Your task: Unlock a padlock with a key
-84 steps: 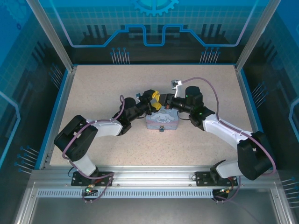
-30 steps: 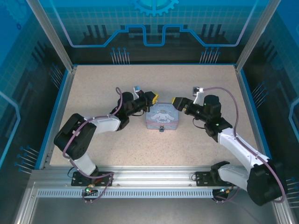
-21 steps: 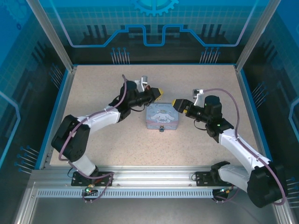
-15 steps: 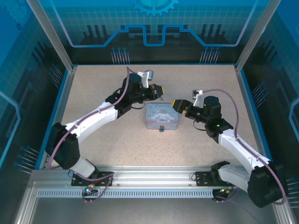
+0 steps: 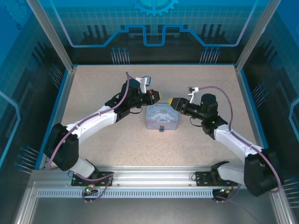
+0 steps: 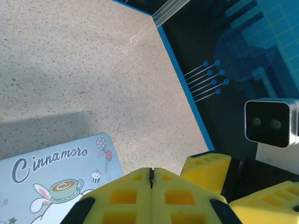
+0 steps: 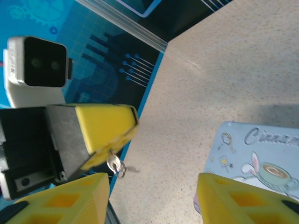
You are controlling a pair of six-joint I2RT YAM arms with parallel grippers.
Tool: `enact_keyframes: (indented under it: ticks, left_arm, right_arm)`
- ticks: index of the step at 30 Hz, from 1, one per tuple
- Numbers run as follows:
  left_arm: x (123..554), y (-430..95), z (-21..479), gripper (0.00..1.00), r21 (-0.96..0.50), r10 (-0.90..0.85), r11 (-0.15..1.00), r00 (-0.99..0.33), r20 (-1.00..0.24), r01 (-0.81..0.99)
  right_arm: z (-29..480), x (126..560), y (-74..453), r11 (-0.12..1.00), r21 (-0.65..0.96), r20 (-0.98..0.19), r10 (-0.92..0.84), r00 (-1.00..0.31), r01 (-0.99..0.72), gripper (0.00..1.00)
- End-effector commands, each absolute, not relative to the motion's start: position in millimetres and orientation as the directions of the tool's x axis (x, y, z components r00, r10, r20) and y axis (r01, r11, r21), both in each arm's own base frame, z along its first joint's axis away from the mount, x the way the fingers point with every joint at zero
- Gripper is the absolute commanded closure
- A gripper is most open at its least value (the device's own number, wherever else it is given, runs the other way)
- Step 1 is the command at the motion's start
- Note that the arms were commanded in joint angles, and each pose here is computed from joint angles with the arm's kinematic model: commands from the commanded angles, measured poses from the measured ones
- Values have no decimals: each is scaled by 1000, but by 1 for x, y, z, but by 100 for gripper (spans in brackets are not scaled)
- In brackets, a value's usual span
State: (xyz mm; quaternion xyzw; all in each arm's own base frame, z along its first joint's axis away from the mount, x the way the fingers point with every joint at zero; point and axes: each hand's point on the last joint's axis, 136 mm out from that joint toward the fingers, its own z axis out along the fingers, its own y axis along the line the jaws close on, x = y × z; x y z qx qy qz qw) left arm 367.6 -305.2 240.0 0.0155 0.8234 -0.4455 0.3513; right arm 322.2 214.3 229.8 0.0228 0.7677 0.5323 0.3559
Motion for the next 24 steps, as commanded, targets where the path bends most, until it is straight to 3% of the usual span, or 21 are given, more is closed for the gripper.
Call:
enact_keyframes:
  ticks: [1, 11, 24]
  left_arm:
    - [371, -307, 261, 100, -774, -385, 521, -711, -589, 359]
    - [380, -299, 265, 100, -848, -563, 422, -640, -523, 322]
    - [388, -308, 267, 100, -881, -626, 356, -620, -472, 312]
  right_arm:
    - [259, 329, 228, 329, 845, -532, 431, -729, -422, 50]
    - [264, 336, 247, 238, 877, -481, 450, -752, -418, 53]
    - [262, 333, 265, 194, 888, -459, 442, -771, -418, 57]
